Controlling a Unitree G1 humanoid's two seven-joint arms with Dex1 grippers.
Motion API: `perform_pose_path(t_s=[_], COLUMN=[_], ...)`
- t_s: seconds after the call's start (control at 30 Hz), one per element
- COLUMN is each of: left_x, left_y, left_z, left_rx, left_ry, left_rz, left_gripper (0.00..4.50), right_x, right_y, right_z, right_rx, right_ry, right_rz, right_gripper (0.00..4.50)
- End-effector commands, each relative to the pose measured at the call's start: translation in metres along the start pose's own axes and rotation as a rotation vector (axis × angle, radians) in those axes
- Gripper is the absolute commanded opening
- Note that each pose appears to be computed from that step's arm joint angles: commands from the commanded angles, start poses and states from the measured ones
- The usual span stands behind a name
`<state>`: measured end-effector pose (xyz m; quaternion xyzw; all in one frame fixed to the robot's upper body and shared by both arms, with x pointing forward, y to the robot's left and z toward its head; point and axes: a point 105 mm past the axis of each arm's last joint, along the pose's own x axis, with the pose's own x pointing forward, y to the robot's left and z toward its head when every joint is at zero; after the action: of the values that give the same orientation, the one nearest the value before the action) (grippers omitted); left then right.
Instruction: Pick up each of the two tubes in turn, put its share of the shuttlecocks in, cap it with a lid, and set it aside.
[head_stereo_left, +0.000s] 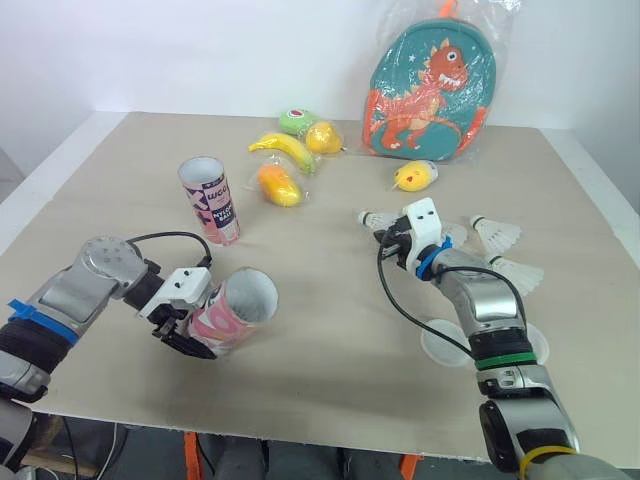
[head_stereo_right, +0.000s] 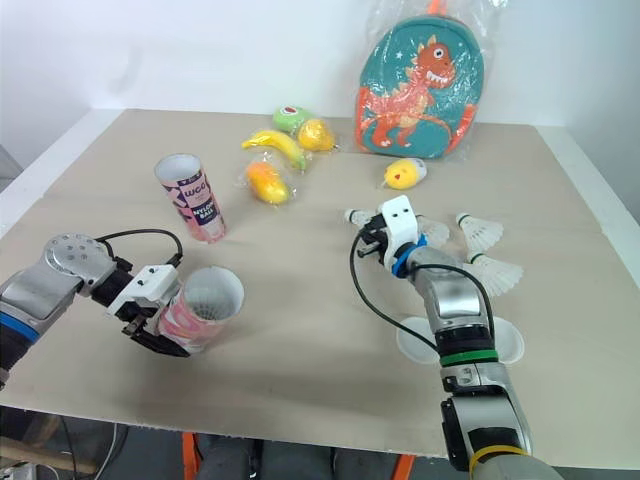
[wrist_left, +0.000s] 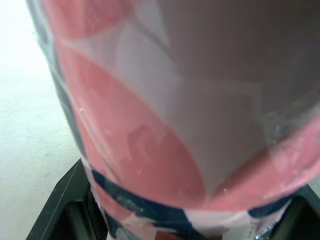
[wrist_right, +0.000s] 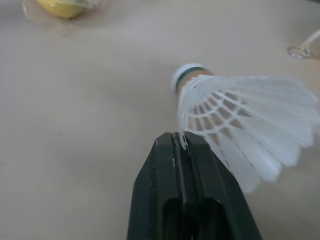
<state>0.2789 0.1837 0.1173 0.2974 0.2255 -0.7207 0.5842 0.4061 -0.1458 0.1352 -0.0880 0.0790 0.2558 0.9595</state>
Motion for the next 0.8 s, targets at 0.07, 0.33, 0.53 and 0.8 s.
perform_pose_path(t_s=[0.07, 0.33, 0.53, 0.8], left_x=[0.010, 0.011, 0.012, 0.012], left_y=[-0.005, -0.004, -0.002, 0.001], left_z=[-0.002, -0.001, -0.001, -0.003], left_rx=[-0.005, -0.009, -0.037, -0.047], left_ry=[-0.004, -0.004, -0.015, -0.015], left_rz=[-0.025, -0.031, -0.035, -0.034], left_gripper=[3.04, 3.04, 3.04, 3.04], right_x=[-0.018, -0.104, -0.118, -0.100], right_y=[0.020, 0.104, 0.141, 0.165], right_z=[0.039, 0.097, 0.092, 0.094], right_rx=[-0.088, -0.341, -0.550, -0.700], right_ry=[-0.120, -0.310, -0.213, -0.184], right_rz=[0.119, 0.692, 0.935, 1.059], right_gripper=[0.02, 0.02, 0.02, 0.02])
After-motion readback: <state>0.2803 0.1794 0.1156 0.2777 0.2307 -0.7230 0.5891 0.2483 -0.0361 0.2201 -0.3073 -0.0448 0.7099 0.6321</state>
